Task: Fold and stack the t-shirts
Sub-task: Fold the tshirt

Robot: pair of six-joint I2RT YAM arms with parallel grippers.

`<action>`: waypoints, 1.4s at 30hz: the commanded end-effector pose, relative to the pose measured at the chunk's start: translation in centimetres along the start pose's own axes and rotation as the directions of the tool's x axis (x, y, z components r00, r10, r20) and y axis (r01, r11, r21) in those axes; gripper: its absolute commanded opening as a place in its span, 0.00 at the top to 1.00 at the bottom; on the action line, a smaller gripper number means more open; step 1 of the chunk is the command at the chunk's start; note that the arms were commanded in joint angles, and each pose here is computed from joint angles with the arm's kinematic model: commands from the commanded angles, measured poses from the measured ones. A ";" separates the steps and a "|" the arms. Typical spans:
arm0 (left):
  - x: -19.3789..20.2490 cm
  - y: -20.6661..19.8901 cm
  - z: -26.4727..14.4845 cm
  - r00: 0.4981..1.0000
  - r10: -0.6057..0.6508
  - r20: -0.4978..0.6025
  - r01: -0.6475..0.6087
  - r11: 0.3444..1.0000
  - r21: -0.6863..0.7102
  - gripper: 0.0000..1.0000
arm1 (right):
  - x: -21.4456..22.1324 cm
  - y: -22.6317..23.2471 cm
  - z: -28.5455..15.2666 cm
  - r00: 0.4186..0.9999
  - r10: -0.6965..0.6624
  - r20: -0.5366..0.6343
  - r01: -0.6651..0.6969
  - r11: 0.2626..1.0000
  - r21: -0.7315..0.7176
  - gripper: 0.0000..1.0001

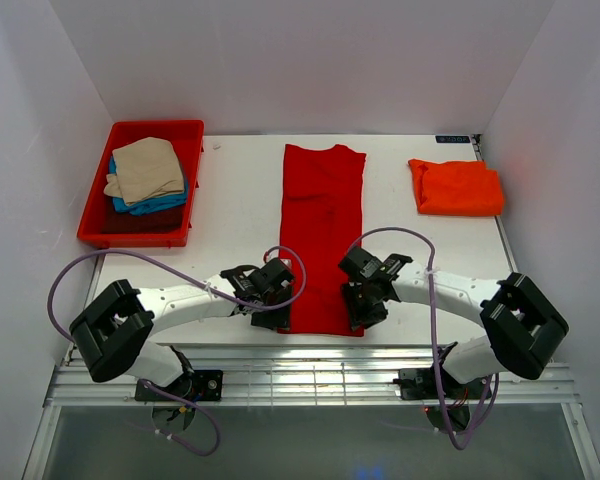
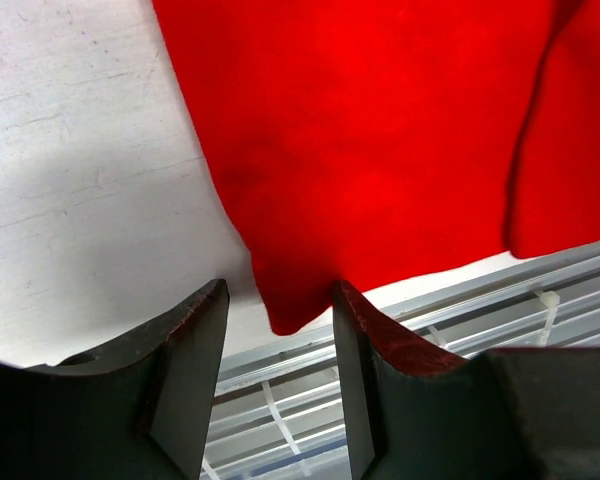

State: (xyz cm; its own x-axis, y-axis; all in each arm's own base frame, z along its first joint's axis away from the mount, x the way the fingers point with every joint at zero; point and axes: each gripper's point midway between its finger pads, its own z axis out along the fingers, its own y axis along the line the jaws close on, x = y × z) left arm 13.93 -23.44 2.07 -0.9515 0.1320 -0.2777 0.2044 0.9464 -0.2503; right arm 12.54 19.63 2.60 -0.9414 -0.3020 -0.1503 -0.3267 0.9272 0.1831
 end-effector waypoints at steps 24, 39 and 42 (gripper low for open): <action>3.7 3.2 0.7 0.990 -0.062 -0.127 0.047 0.991 -0.123 0.93 | 3.6 -1.1 1.8 0.997 0.044 -0.058 -0.041 0.998 0.045 0.92; 1.0 -2.9 -5.6 0.999 0.005 -0.038 -0.002 0.997 0.077 0.99 | 3.3 1.2 -3.4 0.998 0.025 0.066 -0.027 0.999 0.025 0.92; -1.8 -5.1 -7.2 0.999 0.003 0.040 -0.008 0.993 0.115 0.99 | 0.4 2.2 -5.2 0.988 0.015 0.156 -0.021 0.999 0.038 0.92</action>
State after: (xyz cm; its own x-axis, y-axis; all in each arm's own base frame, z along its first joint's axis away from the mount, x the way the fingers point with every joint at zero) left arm 10.77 -24.44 6.38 -0.9666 0.1559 -0.2032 0.2136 0.9285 -0.3037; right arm 8.38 19.32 5.12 -0.9381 -0.2934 -0.1843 -0.3254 0.9287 0.1777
